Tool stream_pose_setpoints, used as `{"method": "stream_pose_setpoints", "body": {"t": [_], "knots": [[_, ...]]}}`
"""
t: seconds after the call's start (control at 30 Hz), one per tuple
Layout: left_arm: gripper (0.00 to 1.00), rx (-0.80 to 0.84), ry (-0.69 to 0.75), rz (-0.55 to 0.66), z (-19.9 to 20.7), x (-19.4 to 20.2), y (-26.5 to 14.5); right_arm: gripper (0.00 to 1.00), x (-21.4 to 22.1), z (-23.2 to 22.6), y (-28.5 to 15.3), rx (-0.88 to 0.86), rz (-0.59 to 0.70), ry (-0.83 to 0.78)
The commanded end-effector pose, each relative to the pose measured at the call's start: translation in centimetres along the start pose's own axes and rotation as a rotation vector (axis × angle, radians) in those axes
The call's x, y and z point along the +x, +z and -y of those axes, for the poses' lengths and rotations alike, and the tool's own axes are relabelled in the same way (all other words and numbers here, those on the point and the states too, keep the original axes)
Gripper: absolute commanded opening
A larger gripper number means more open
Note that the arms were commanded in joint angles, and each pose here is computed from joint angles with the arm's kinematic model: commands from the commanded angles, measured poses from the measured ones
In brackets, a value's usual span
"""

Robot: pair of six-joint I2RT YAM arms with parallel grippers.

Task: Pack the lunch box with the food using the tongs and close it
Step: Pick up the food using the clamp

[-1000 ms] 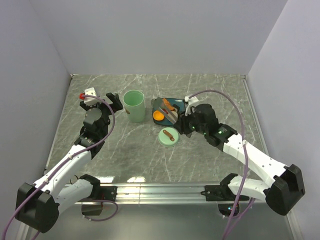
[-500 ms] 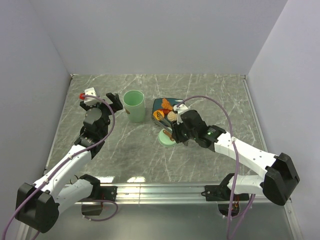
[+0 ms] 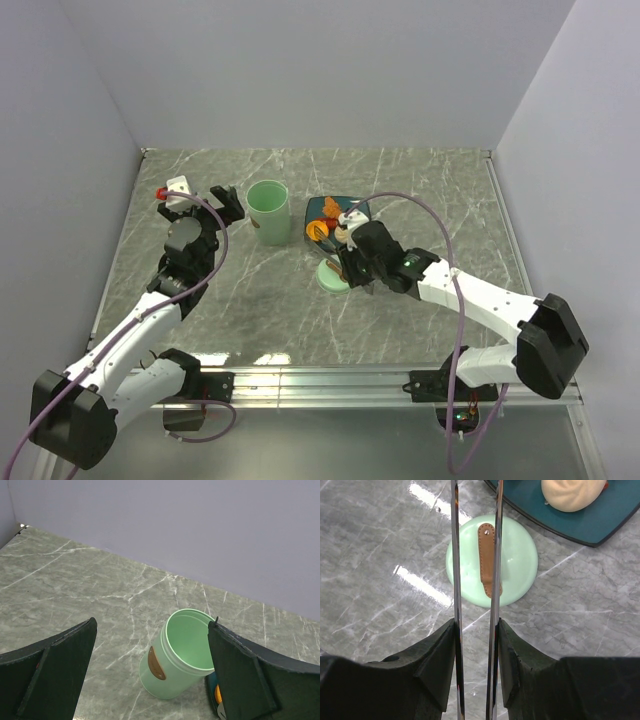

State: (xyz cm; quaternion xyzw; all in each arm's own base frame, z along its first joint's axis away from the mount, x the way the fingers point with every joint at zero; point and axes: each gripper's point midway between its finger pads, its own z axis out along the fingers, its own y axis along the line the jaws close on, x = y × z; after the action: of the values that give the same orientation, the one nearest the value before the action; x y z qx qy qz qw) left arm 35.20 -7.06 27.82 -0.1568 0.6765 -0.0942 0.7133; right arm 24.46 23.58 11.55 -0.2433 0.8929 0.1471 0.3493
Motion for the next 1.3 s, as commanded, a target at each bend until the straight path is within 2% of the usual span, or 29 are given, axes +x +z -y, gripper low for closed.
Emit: {"method": "stream_pose_setpoints", "body": {"t": [0.0, 0.43, 0.47, 0.5, 0.6, 0.63, 0.8, 1.27], "knots": [[0.99, 0.023, -0.031, 0.029, 0.4, -0.9, -0.2, 0.43, -3.0, -0.5, -0.2, 0.003, 0.067, -0.025], [0.99, 0.026, -0.036, 0.038, 0.4, -1.1, -0.3, 0.41, -3.0, 0.8, 0.9, 0.137, 0.011, -0.062], [0.99, 0.027, -0.037, 0.039, 0.4, -1.1, -0.4, 0.38, -2.9, 0.8, 1.0, 0.144, 0.005, -0.063], [0.99, 0.027, -0.038, 0.04, 0.4, -1.1, -0.4, 0.28, -2.8, 0.9, 1.1, 0.148, 0.001, -0.063], [1.0, 0.026, -0.04, 0.042, 0.3, -1.1, -0.4, 0.07, -2.7, 1.2, 1.1, 0.171, -0.005, -0.066], [0.99, 0.027, -0.041, 0.044, 0.3, -1.1, -0.5, 0.06, -2.7, 1.3, 1.1, 0.18, -0.005, -0.066], [0.99, 0.027, -0.041, 0.044, 0.3, -1.1, -0.4, 0.0, -3.4, 1.1, 0.7, 0.174, 0.028, -0.067], [0.99, 0.023, -0.037, 0.038, 0.3, -0.8, -0.3, 0.0, -10.1, 0.5, -4.4, 0.142, 0.263, -0.065]]}}
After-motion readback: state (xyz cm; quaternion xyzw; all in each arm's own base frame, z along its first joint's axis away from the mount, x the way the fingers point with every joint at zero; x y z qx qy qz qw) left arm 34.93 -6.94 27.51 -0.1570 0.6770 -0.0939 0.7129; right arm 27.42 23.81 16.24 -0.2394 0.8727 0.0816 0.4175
